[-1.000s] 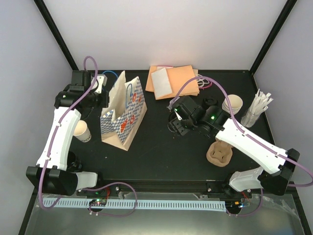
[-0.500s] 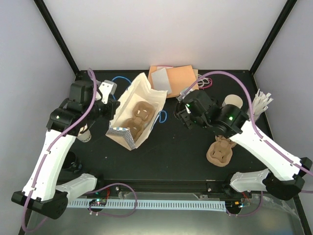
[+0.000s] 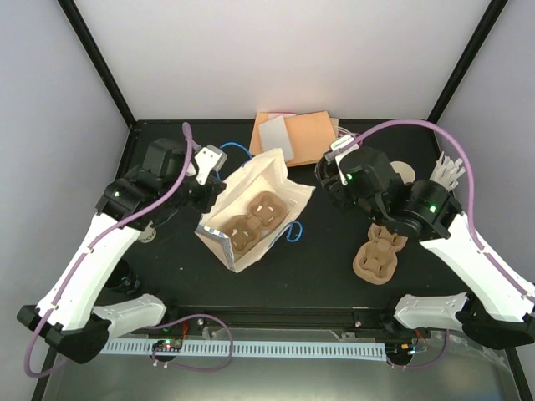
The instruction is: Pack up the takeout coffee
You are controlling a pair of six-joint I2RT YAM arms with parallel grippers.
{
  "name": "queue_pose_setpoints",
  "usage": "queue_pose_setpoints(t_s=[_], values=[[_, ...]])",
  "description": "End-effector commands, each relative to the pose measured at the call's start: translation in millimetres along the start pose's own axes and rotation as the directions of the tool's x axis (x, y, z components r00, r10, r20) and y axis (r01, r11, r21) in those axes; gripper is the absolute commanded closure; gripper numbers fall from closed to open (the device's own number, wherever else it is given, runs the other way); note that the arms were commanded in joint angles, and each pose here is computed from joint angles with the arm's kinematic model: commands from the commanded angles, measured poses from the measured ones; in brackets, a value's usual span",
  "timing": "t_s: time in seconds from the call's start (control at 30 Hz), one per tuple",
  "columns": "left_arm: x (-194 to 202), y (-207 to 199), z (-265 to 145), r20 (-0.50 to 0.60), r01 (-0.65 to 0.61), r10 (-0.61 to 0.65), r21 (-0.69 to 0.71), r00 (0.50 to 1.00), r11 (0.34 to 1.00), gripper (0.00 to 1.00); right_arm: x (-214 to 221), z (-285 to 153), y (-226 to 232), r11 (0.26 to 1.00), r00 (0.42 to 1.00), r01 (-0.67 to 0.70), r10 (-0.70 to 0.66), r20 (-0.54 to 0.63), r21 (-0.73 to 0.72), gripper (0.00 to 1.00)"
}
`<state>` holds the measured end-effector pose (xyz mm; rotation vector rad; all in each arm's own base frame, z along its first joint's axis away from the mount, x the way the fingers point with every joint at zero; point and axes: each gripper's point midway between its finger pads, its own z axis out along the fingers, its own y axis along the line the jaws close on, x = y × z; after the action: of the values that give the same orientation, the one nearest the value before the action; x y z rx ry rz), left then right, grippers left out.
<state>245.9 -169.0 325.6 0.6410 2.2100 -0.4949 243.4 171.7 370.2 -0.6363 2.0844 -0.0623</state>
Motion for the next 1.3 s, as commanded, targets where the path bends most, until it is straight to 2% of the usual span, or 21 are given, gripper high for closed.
queue_pose_setpoints(t_s=[0.0, 0.1, 0.27, 0.4, 0.57, 1.0, 1.27], values=[[-14.1, -5.1, -3.4, 0.013, -0.046, 0.047, -0.018, 0.999, 0.999, 0.98, -27.4, -29.0, -16.0, 1.0, 0.993, -0.022, 0.023, 0.115, -0.007, 0.39], [-18.5, -8.9, -2.7, 0.02, -0.057, 0.058, -0.015, 0.998, 0.998, 0.98, -38.8, -36.8, -11.3, 0.999, 0.991, -0.003, 0.01, 0.132, -0.054, 0.39], [-24.2, -12.2, -3.9, 0.028, -0.066, 0.067, -0.012, 0.997, 0.998, 0.98, -57.4, -54.9, 16.0, 0.969, 0.976, 0.029, 0.025, 0.216, -0.246, 0.41], [-26.6, -15.8, -4.9, 0.037, -0.076, 0.077, -0.003, 0.996, 0.997, 0.98, -65.1, -65.9, 41.4, 0.919, 0.963, 0.083, 0.026, 0.268, -0.386, 0.42], [-27.7, -20.0, -3.3, 0.039, -0.106, 0.105, 0.009, 0.994, 0.994, 0.98, -57.3, -58.7, 84.9, 0.838, 0.961, 0.184, -0.045, 0.272, -0.513, 0.44], [-31.0, -38.0, -5.0, 0.066, -0.183, 0.179, 0.071, 0.982, 0.98, 0.99, 8.2, -0.9, 146.5, 0.808, 0.949, 0.314, -0.271, 0.159, -0.499, 0.45], [-26.3, -51.5, -3.0, 0.061, -0.273, 0.267, 0.11, 0.962, 0.956, 0.98, 44.2, 5.3, 181.3, 0.751, 0.907, 0.412, -0.39, 0.157, -0.515, 0.45]])
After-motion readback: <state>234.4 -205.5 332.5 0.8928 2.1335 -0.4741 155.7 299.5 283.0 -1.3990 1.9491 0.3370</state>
